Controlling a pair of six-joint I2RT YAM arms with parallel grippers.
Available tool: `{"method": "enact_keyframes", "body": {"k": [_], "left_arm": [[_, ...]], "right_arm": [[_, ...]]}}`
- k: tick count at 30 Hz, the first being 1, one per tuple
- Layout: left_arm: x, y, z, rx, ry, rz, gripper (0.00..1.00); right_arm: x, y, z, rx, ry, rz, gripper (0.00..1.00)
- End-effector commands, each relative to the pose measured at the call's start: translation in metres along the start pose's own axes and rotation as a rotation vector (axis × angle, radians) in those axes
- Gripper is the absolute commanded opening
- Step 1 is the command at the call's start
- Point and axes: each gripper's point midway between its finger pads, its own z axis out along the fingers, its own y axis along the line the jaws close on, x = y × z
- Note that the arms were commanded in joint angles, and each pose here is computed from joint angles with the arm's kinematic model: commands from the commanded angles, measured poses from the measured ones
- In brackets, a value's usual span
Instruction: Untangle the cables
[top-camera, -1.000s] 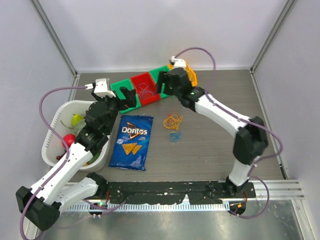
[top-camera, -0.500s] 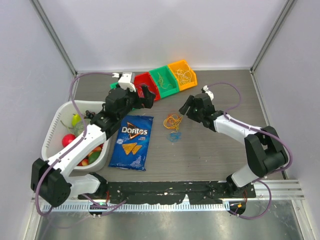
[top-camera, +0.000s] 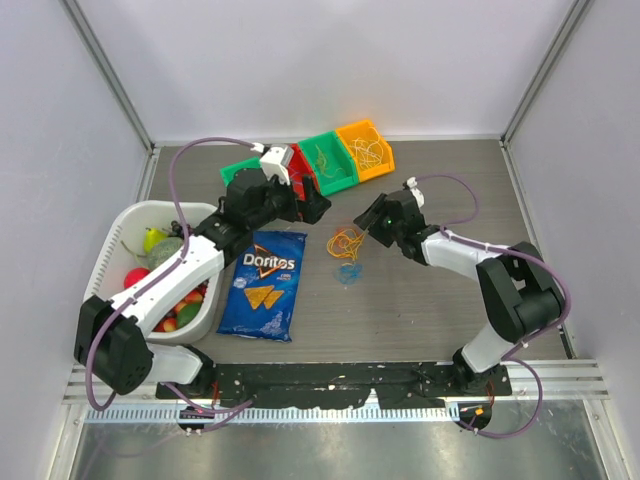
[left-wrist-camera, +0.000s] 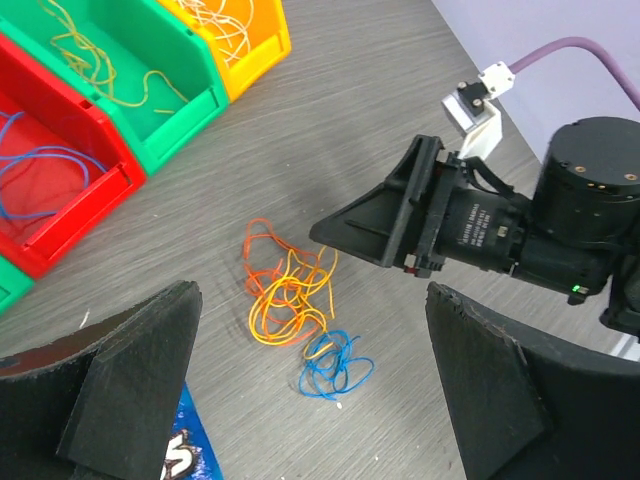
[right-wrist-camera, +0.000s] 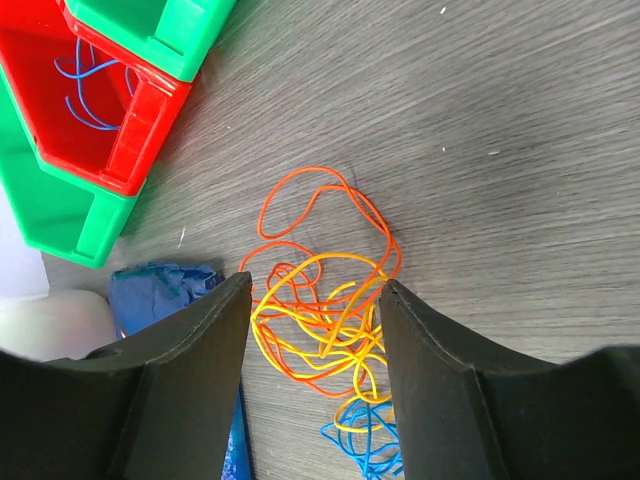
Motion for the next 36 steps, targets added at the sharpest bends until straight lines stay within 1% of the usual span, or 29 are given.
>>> {"method": "enact_keyframes", "body": {"k": [1,6,7,9,10,11,12,13,15,16,18,22,24,25,26,27,28,29,30,31,32,33,34,36], "left_arm": [[-0.009,-0.019,0.003,0.078,0.012,-0.013,0.98],[-0.004,-0.019,0.007,0.08,0.036,-0.018,0.98],[-0.003,-0.019,0.008,0.085,0.04,-0.02,0.98],[-0.001,-0.021,0.009,0.096,0.049,-0.024,0.98],[0.0,-0.021,0.01,0.098,0.053,-0.025,0.98],[0.0,-0.021,0.011,0.098,0.056,-0.024,0.98],[0.002,-0.021,0.011,0.1,0.06,-0.021,0.98],[0.002,-0.021,0.012,0.1,0.063,-0.019,0.96],[0.005,-0.02,0.014,0.104,0.071,-0.019,0.92],[0.005,-0.023,0.014,0.115,0.076,-0.018,0.89],[0.007,-0.028,0.015,0.141,0.085,-0.024,0.85],[0.006,-0.037,0.013,0.192,0.081,-0.027,0.84],[0.008,-0.04,0.013,0.201,0.086,-0.028,0.85],[0.008,-0.041,0.013,0.2,0.086,-0.026,0.86],[0.007,-0.04,0.013,0.192,0.081,-0.025,0.86],[0.006,-0.04,0.012,0.188,0.077,-0.022,0.86],[0.004,-0.041,0.01,0.187,0.068,-0.017,0.86],[0.005,-0.042,0.009,0.182,0.064,-0.01,0.86],[0.004,-0.042,0.007,0.176,0.056,-0.001,0.86],[0.004,-0.041,0.007,0.164,0.054,0.008,0.86],[0.005,-0.04,0.007,0.154,0.054,0.021,0.86],[0.006,-0.039,0.007,0.14,0.055,0.031,0.86],[0.006,-0.039,0.007,0.132,0.053,0.039,0.86],[0.005,-0.04,0.005,0.132,0.048,0.044,0.87]], "right_arm": [[-0.002,0.019,0.004,-0.07,-0.011,0.042,0.59],[0.0,0.019,0.007,-0.073,-0.005,0.049,0.54],[-0.001,0.018,0.008,-0.076,-0.008,0.048,0.5],[-0.001,0.02,0.007,-0.084,-0.013,0.045,0.33],[-0.001,0.02,0.007,-0.088,-0.016,0.037,0.27],[0.0,0.029,0.003,-0.126,0.004,0.032,0.16],[0.0,0.033,0.001,-0.146,0.011,0.019,0.11],[-0.005,0.042,-0.005,-0.172,0.001,0.009,0.01],[-0.016,0.061,-0.022,-0.235,-0.026,-0.03,0.01],[-0.017,0.068,-0.029,-0.268,-0.023,-0.058,0.01],[-0.032,0.096,-0.06,-0.376,-0.062,-0.089,0.01],[-0.044,0.139,-0.109,-0.557,-0.078,-0.136,0.01],[-0.049,0.144,-0.124,-0.574,-0.094,-0.135,0.01],[-0.05,0.14,-0.124,-0.551,-0.096,-0.129,0.01],[-0.054,0.131,-0.122,-0.489,-0.112,-0.118,0.02],[-0.058,0.119,-0.115,-0.42,-0.135,-0.114,0.14],[-0.053,0.106,-0.108,-0.358,-0.115,-0.113,0.28],[-0.049,0.098,-0.103,-0.328,-0.105,-0.128,0.33],[-0.04,0.088,-0.095,-0.292,-0.068,-0.143,0.37],[-0.032,0.085,-0.092,-0.297,-0.031,-0.169,0.39],[-0.021,0.076,-0.084,-0.277,0.009,-0.188,0.41],[-0.013,0.075,-0.083,-0.294,0.045,-0.224,0.44],[0.004,0.059,-0.075,-0.258,0.112,-0.239,0.5],[0.027,0.039,-0.066,-0.212,0.203,-0.294,0.52]]}}
